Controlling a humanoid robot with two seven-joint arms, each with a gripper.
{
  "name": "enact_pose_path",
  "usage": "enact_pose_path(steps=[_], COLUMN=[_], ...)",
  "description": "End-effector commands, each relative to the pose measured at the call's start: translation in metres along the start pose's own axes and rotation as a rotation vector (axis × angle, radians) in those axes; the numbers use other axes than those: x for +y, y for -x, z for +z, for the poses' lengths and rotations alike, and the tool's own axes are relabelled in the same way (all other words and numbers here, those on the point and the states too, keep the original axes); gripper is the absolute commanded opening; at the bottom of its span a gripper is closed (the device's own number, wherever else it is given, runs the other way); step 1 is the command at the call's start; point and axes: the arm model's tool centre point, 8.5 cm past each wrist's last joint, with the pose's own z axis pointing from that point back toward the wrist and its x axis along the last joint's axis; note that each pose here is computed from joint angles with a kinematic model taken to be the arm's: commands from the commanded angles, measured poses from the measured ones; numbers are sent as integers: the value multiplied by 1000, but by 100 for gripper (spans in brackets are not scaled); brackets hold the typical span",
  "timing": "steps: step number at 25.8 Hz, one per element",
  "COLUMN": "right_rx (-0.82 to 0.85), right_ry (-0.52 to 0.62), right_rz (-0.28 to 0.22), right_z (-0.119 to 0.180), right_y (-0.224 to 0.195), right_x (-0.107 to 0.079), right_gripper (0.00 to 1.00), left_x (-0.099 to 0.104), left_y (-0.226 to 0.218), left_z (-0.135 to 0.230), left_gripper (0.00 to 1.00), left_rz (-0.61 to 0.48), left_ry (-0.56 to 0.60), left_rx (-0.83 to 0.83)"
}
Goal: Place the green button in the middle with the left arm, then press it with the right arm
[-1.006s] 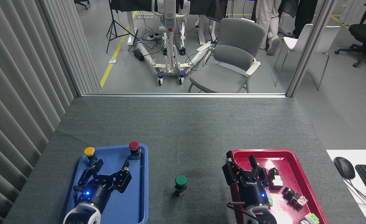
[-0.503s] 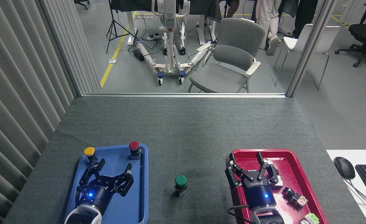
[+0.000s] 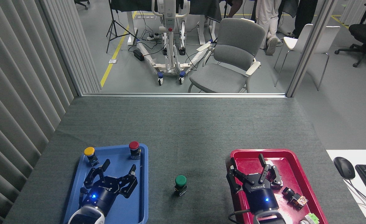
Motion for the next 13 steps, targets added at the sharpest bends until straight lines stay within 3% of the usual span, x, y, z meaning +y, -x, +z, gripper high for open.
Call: enact_pose_path(steps=[1, 13], right_rx=[-5, -6], right_ry=[-2, -21], right_rz=[4, -12], right_z=[1, 4], right_y=[-1, -2], right_x=[1, 4], right_gripper=[99, 99], left_x=[-2, -8], left_y=[1, 11], left_z=[0, -1], left_gripper=[100, 100], left_rz=[17, 76], left_ry=[14, 32], left_rx=[-12, 4])
